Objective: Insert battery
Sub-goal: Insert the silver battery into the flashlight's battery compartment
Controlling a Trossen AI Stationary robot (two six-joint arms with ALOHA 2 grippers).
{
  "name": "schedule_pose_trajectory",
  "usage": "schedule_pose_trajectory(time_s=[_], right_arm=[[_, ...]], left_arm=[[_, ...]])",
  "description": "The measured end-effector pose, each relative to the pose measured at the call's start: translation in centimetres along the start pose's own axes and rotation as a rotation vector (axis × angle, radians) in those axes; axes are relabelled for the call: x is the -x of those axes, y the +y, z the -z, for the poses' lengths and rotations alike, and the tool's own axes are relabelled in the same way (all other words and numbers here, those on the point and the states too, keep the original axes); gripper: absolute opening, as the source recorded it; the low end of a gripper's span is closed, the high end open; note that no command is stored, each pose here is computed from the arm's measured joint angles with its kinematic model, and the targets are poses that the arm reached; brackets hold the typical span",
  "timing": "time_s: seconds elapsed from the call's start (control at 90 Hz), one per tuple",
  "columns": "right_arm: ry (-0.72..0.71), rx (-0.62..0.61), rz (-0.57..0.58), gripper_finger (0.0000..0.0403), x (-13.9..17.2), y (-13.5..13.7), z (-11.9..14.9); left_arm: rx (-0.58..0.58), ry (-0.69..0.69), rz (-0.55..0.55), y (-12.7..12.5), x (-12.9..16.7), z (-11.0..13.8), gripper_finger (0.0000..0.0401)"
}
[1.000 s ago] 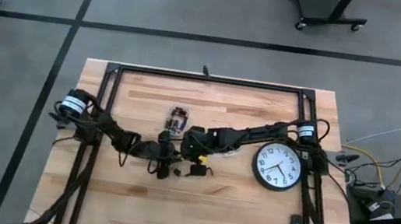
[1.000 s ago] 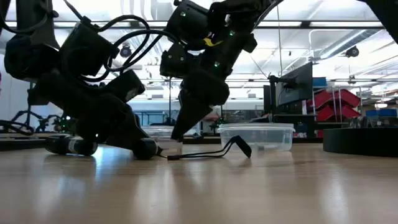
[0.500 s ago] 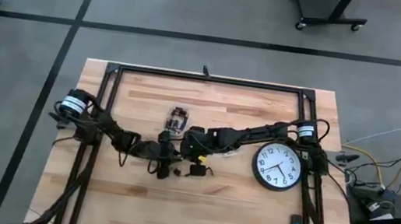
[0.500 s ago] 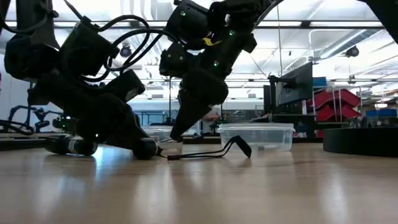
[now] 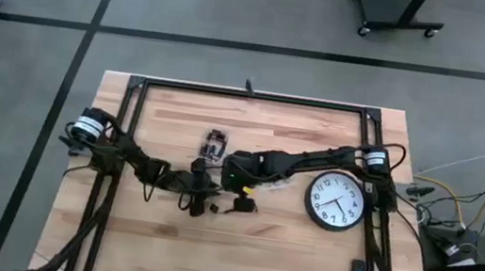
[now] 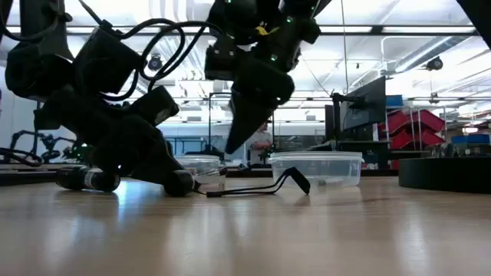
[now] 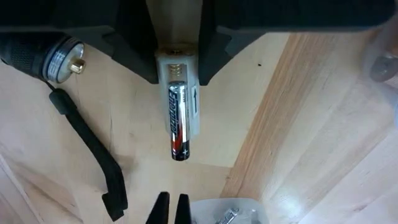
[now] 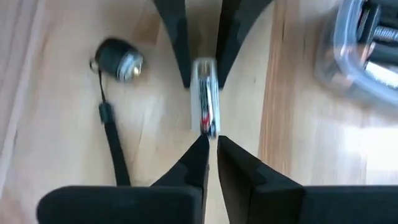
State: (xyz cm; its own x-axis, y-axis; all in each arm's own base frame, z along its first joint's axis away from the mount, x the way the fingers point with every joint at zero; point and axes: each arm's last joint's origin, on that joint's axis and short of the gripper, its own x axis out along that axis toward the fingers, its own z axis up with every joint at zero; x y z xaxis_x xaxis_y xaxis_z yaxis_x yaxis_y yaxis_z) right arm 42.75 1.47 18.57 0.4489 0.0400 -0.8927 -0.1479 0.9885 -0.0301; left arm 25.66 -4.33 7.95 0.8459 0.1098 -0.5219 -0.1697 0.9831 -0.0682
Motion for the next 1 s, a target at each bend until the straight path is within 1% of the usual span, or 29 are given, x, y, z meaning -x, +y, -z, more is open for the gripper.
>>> schedule_pose_trajectory(time_s=[0.156, 0.356, 0.511, 0.722, 0.789, 1.0], right_arm=[[0.013, -0.013, -0.002, 0.0002, -0.9, 0.0, 0.2], [0.029, -0.012, -0.004, 0.0002, -2.8, 0.1, 0.5], [0.015, -0.01, -0.003, 0.0002, -2.8, 0.1, 0.4], [0.071, -0.003, -0.01, 0.0002, -2.4, 0.2, 0.9], [0.082, -0.006, -0.011, 0.0002, -2.4, 0.2, 1.0], [0.051, -0.036, -0.006, 0.0002, -1.9, 0.2, 0.3]], left_arm=[[-0.001, -0.002, 0.0, 0.0, 0.0, 0.0, 0.0094], [-0.002, -0.003, 0.003, -0.1, 0.0, 0.0, 0.0082], [-0.004, -0.001, 0.003, -0.1, 0.0, 0.0, 0.0082], [-0.004, 0.0, 0.003, -0.1, 0.0, 0.0, 0.0092], [-0.004, -0.001, 0.004, -0.1, 0.0, 0.0, 0.0091], [-0.005, 0.0, 0.003, -0.1, 0.0, 0.0, 0.0081]])
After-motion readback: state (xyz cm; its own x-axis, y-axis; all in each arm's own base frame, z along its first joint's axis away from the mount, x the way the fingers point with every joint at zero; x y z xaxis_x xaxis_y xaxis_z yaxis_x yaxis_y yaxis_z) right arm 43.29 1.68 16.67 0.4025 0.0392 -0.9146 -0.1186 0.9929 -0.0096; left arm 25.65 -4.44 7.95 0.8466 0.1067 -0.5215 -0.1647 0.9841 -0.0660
